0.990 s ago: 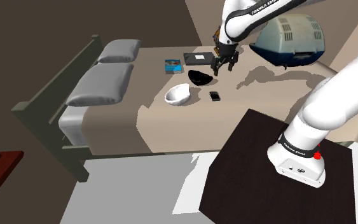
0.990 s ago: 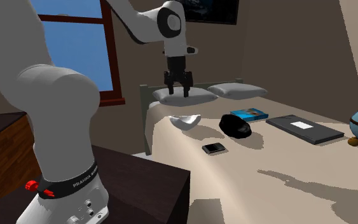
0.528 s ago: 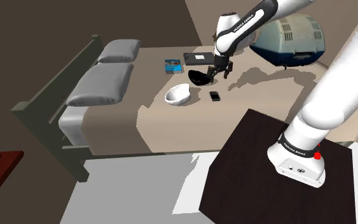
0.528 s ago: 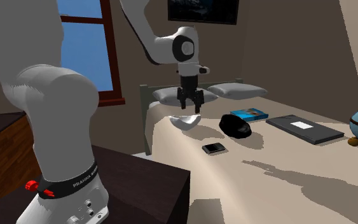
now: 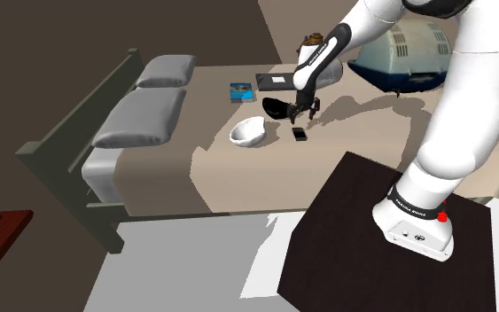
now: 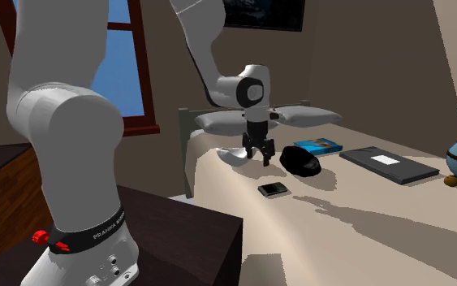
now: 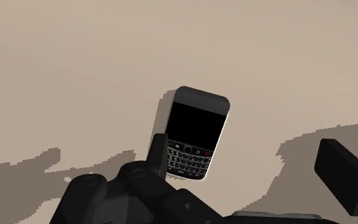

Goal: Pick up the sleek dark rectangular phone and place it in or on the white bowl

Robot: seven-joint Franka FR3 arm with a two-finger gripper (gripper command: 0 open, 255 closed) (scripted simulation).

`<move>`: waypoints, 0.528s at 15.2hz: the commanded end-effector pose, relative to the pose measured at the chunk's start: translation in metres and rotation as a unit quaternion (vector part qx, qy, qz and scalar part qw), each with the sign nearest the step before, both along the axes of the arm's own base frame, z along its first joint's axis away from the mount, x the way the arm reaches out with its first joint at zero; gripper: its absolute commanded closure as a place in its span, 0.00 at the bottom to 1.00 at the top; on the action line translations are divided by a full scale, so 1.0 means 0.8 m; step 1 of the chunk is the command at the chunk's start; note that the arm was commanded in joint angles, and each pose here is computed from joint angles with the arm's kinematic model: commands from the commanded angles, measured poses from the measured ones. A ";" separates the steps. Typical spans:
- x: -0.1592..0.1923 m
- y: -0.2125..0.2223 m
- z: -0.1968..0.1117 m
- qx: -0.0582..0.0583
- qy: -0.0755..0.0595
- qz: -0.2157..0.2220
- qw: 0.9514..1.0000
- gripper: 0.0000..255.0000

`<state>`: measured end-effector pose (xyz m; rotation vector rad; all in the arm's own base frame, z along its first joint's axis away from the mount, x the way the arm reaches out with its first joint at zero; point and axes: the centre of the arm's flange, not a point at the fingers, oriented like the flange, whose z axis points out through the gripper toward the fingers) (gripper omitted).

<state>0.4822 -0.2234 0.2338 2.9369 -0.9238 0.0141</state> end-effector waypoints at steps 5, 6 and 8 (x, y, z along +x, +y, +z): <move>0.025 -0.055 -0.083 0.000 0.000 -0.035 0.999 0.00; 0.029 -0.063 -0.097 0.000 0.000 -0.041 0.999 0.00; 0.030 -0.068 -0.109 0.000 0.000 -0.044 0.999 0.00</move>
